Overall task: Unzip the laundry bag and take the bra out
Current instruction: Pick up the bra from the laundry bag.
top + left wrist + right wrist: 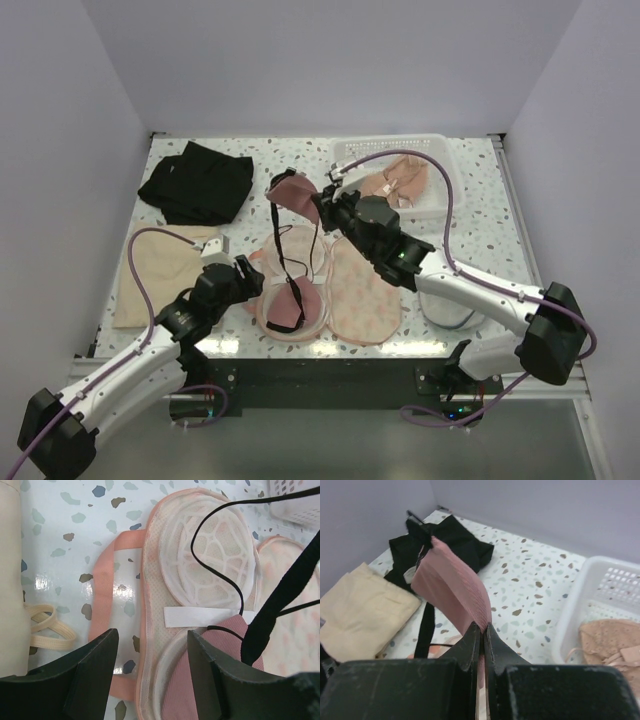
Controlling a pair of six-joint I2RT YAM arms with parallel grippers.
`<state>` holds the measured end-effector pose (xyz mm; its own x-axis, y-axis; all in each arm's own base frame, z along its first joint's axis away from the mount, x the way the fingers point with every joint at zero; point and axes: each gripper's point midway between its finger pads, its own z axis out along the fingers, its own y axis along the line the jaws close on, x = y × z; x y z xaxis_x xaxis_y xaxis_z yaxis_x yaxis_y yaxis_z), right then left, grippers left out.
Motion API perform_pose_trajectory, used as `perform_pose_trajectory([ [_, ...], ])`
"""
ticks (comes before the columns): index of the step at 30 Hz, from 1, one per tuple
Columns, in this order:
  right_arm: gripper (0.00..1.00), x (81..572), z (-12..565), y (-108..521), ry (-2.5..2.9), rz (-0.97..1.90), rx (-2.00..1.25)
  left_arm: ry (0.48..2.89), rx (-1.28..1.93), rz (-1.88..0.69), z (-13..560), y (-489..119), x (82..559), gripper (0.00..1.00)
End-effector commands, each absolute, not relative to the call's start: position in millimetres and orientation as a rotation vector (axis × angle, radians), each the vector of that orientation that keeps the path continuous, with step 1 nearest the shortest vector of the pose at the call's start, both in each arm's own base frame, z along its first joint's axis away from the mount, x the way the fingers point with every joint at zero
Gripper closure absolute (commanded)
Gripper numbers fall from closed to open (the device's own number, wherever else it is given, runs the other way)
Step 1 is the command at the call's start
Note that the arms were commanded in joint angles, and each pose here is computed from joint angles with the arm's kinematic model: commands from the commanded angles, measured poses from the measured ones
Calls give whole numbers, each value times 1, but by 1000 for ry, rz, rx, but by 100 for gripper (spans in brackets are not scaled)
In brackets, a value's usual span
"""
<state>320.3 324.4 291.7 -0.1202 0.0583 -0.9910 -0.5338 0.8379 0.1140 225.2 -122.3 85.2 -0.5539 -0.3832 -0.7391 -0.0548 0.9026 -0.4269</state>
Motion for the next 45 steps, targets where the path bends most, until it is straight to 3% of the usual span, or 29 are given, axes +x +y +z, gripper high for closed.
perform_pose_trajectory([
  [1, 100, 343, 336, 309, 1511, 372, -311, 2079, -317, -456, 100, -123, 231, 37],
  [27, 100, 361, 475, 264, 1242, 277, -146, 2081, -312, -470, 96, -126, 232, 37],
  [45, 100, 371, 540, 226, 1126, 224, -46, 2084, -309, -469, 95, -127, 232, 37],
])
